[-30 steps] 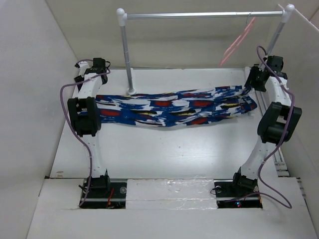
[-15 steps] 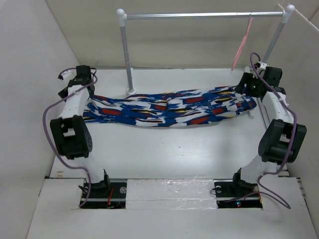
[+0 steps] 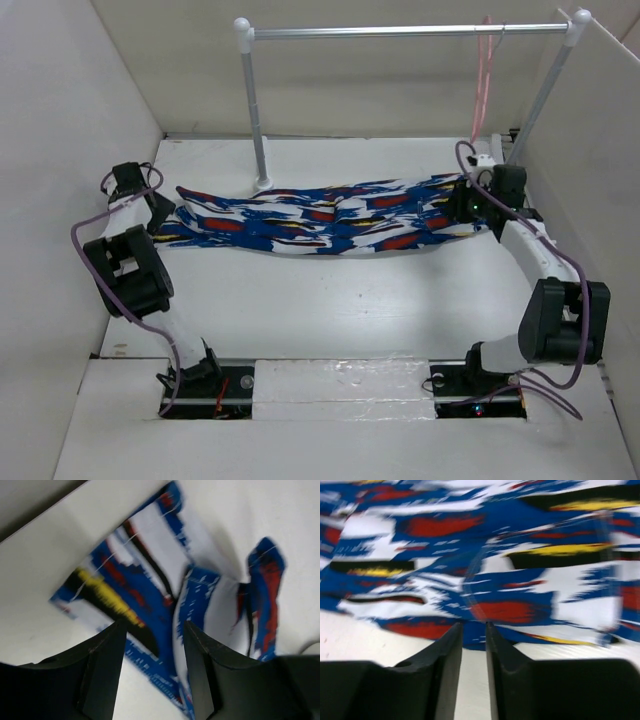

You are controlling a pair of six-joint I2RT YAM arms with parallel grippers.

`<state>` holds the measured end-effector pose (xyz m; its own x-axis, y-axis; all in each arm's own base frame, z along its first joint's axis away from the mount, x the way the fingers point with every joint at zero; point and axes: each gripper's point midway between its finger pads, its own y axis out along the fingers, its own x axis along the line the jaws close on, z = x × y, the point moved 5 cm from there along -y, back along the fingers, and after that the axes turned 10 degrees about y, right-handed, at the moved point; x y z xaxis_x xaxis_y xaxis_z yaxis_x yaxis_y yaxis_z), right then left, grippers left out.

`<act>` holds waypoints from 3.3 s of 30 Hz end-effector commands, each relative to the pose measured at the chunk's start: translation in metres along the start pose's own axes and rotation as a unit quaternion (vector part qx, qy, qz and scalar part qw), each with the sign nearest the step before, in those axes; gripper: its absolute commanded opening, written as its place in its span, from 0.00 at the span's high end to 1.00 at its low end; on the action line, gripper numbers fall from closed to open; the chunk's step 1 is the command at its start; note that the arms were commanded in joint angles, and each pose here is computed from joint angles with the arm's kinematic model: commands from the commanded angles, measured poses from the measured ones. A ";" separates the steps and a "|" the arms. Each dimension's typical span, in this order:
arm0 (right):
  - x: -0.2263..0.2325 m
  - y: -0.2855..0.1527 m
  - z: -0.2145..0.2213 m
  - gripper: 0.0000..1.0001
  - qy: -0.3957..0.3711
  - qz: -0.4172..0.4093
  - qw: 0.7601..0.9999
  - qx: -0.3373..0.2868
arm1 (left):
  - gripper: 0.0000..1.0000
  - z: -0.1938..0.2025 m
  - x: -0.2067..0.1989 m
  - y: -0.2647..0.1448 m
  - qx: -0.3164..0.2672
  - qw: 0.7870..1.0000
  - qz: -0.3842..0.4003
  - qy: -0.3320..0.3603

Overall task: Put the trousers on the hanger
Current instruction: Fold the trousers

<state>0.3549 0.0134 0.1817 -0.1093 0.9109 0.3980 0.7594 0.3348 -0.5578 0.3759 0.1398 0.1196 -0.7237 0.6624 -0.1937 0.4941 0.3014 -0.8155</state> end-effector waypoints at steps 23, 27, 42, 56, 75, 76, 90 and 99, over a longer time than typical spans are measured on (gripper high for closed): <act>0.119 0.020 0.095 0.66 -0.140 -0.115 0.979 0.099 | 0.76 -0.001 -0.054 0.071 0.049 0.995 0.077 0.031; 0.121 0.016 0.087 0.67 -0.147 -0.113 0.979 0.088 | 1.00 -0.001 -0.050 0.069 0.048 0.996 0.064 0.029; 0.086 0.014 0.079 0.63 -0.157 -0.083 0.979 0.100 | 1.00 -0.025 0.015 -0.022 -0.084 0.995 -0.044 -0.025; -0.023 -0.002 0.034 0.29 0.001 0.015 0.999 0.044 | 0.30 -0.005 0.062 -0.035 -0.064 0.981 -0.167 -0.079; -0.087 0.056 0.070 0.81 0.297 0.080 0.951 -0.036 | 0.46 0.094 -0.096 -0.024 0.031 0.996 0.065 0.059; -0.084 0.056 0.072 0.91 0.294 0.081 0.952 -0.034 | 0.46 0.094 -0.091 -0.018 0.036 0.996 0.056 0.056; -0.069 -0.058 0.177 1.00 0.227 0.156 0.960 0.045 | 0.44 0.087 0.030 0.012 0.063 0.984 -0.163 -0.015; -0.026 -0.127 0.105 0.48 0.082 0.120 0.989 0.000 | 0.41 0.065 0.008 -0.059 -0.020 0.998 -0.059 -0.012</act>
<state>0.1853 -0.0226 0.1220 0.2962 0.8520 0.4317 0.7188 0.0988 -0.6881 0.3040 0.0990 0.0880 -0.8465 0.5290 -0.0592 0.3018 0.3854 -0.8720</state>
